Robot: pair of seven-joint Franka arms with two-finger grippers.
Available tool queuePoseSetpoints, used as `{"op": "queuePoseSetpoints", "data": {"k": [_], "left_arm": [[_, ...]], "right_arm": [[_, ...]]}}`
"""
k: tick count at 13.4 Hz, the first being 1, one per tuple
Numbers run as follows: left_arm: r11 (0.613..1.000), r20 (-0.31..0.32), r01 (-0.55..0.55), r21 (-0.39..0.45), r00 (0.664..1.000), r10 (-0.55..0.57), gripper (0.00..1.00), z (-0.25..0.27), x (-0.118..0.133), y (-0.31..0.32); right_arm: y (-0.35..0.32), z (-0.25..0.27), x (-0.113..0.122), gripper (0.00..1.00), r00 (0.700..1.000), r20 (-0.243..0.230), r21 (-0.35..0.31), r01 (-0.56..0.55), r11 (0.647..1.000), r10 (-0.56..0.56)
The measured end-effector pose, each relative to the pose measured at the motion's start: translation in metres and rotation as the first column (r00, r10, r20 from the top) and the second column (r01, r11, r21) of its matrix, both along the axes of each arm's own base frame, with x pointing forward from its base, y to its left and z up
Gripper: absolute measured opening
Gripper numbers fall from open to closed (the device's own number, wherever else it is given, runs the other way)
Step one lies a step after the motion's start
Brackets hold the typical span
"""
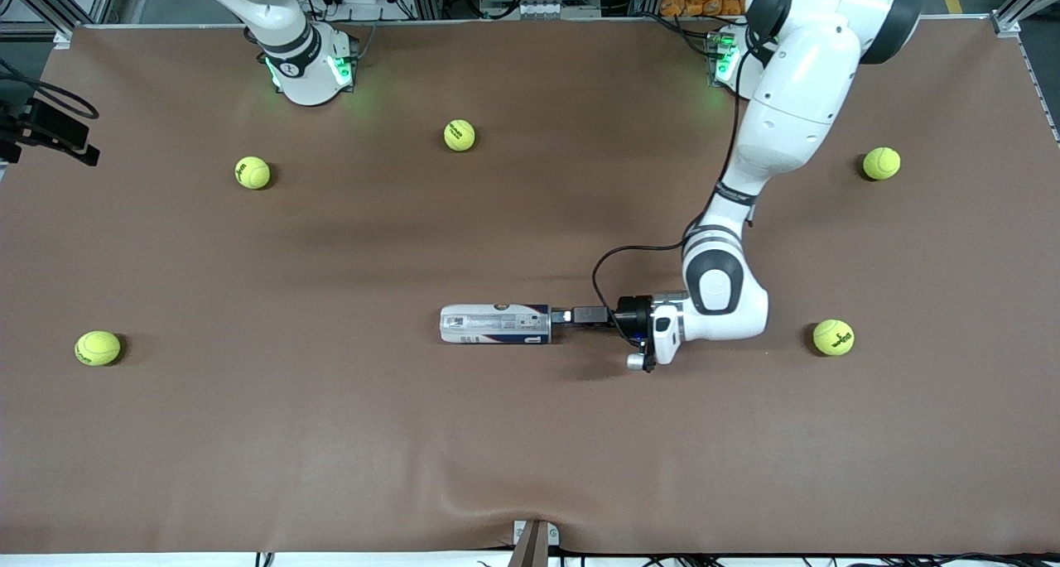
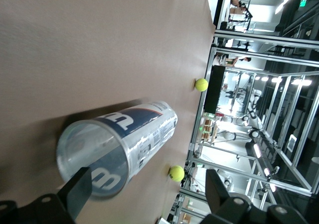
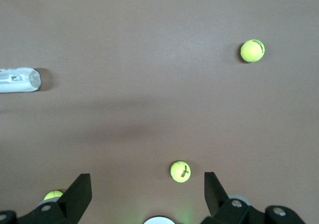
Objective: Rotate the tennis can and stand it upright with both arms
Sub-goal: 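Reach the left gripper to the can's end and grasp it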
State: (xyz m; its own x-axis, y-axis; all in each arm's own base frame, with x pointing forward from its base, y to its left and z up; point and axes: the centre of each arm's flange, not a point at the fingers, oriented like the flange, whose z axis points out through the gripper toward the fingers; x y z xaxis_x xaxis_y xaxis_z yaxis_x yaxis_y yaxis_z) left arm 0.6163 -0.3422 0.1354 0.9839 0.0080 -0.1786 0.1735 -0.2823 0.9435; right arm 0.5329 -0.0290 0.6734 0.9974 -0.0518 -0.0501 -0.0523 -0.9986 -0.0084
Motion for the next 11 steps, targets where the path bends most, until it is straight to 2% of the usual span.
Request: {"op": "queuePoseSetpoints", "data": {"k": [4, 5, 6, 8, 10, 11], "left_arm": [[1.0, -0.005, 0.005, -0.002, 1.0, -0.005, 1.0, -0.011, -0.003, -0.014], [1.0, -0.002, 0.005, -0.003, 1.0, -0.005, 0.93, -0.011, -0.002, -0.015], [1.0, 0.002, 0.005, -0.002, 1.0, -0.005, 0.93, -0.01, -0.001, -0.017], [1.0, 0.011, 0.007, 0.002, 1.0, -0.007, 0.75, -0.008, -0.002, -0.022], [1.0, 0.013, 0.007, 0.003, 1.0, -0.007, 0.5, -0.007, -0.002, -0.023], [1.0, 0.014, 0.007, 0.004, 1.0, -0.007, 0.41, -0.007, -0.001, -0.023]], "right_arm": [[-0.018, 0.0, -0.001, 1.0, 1.0, 0.003, 0.018, 0.029, 0.999, -0.029], [-0.019, 0.0, -0.001, 1.0, 1.0, 0.003, 0.018, 0.03, 0.999, -0.031], [-0.018, 0.0, -0.001, 1.0, 1.0, 0.003, 0.018, 0.03, 0.999, -0.03], [-0.018, 0.0, -0.001, 1.0, 1.0, 0.005, 0.018, 0.028, 0.999, -0.028], [-0.018, 0.001, 0.0, 1.0, 1.0, 0.012, 0.018, 0.028, 0.999, -0.028], [-0.018, 0.0, 0.0, 1.0, 1.0, 0.012, 0.018, 0.028, 0.999, -0.028]]}}
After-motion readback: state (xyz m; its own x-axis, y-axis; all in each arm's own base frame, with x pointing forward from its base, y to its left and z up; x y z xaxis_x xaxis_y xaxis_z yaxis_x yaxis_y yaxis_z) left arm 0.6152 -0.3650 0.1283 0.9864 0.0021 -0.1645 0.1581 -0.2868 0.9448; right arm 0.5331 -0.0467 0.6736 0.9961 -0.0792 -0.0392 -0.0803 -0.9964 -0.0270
